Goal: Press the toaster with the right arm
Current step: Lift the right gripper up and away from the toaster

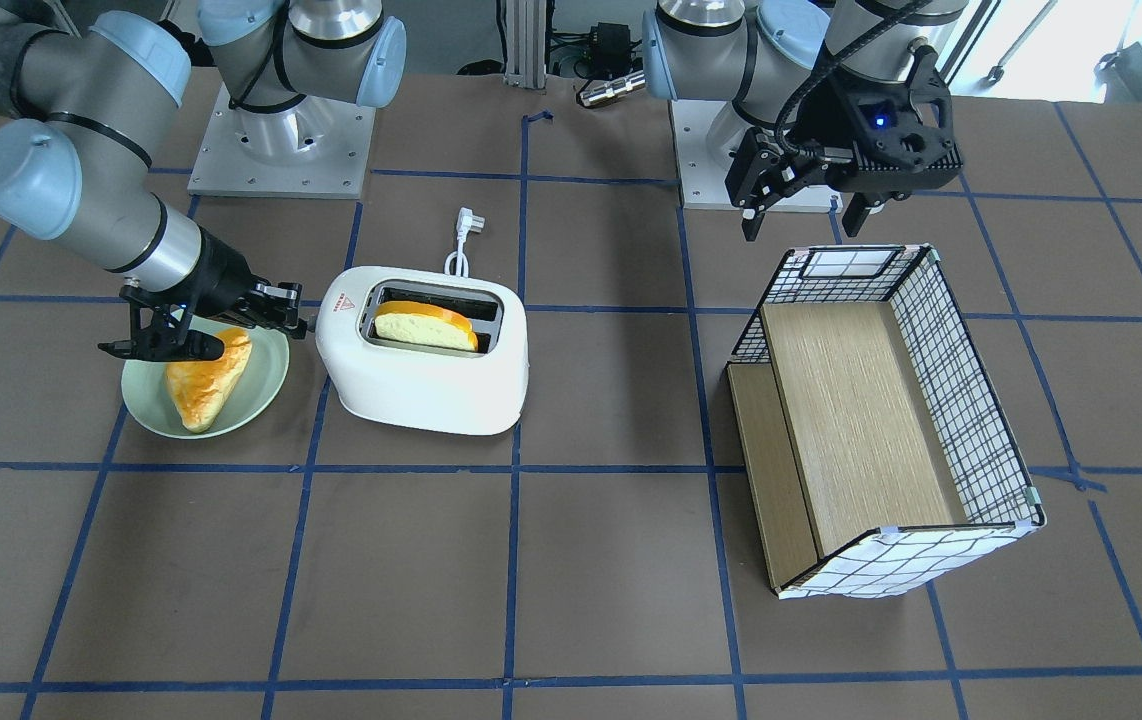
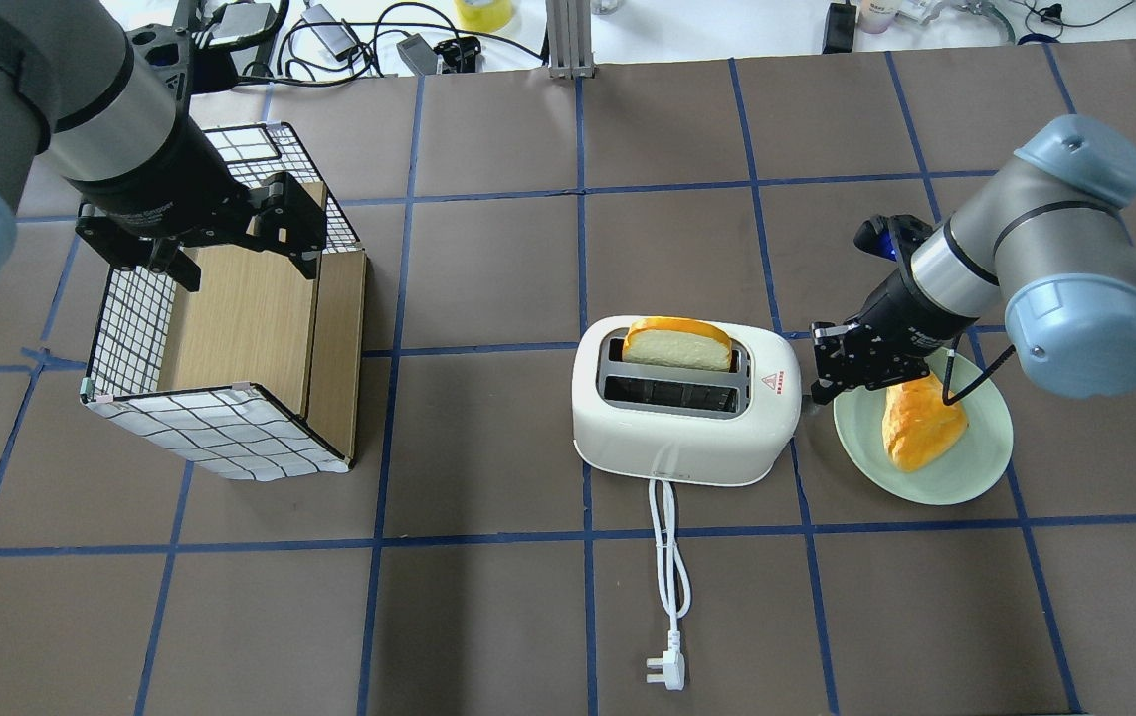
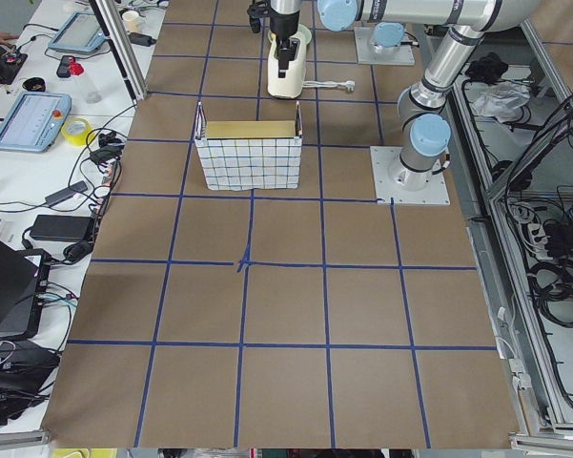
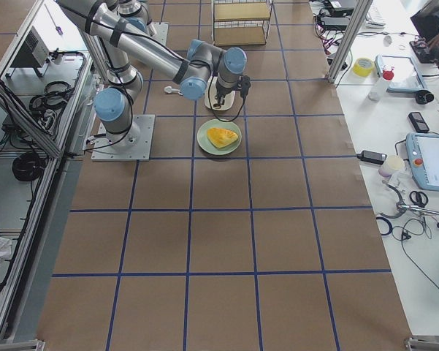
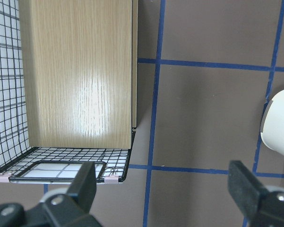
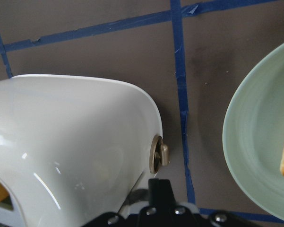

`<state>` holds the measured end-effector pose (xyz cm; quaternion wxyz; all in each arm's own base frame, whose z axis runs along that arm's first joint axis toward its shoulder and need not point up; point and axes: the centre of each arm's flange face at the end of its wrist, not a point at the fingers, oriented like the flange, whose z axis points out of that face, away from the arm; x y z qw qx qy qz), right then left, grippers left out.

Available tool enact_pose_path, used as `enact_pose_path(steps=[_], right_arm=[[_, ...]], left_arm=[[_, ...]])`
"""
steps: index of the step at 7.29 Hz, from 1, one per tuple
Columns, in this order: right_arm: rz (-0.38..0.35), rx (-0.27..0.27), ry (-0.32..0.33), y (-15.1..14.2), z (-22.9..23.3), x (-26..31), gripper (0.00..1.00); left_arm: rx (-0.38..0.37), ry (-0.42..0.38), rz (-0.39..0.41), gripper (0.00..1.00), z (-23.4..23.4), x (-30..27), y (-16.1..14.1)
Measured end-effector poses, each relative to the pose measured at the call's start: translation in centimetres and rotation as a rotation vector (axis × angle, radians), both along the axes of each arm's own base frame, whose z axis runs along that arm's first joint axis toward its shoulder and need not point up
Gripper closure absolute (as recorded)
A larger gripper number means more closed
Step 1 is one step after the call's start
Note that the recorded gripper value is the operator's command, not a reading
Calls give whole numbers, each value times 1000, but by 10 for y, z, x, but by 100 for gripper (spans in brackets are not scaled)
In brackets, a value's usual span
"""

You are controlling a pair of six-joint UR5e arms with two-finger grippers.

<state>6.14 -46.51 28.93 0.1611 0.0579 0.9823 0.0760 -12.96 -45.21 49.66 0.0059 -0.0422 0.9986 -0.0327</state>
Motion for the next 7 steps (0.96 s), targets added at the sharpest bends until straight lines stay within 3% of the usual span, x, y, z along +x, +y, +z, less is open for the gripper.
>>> enact_pose_path(steps=[2,5,6,7], right_arm=[[-13,-29,63,-16,59,-5,98],[-41,-29,166,-33,182,-12,79],[-49,-45,198,-33,216,-7,57],[-66,-60,229,-32,237,7,41]], left_arm=[[0,0,0,0,0,0,0],[0,0,0,0,0,0,0],[0,0,0,0,0,0,0],[0,0,0,0,0,0,0]])
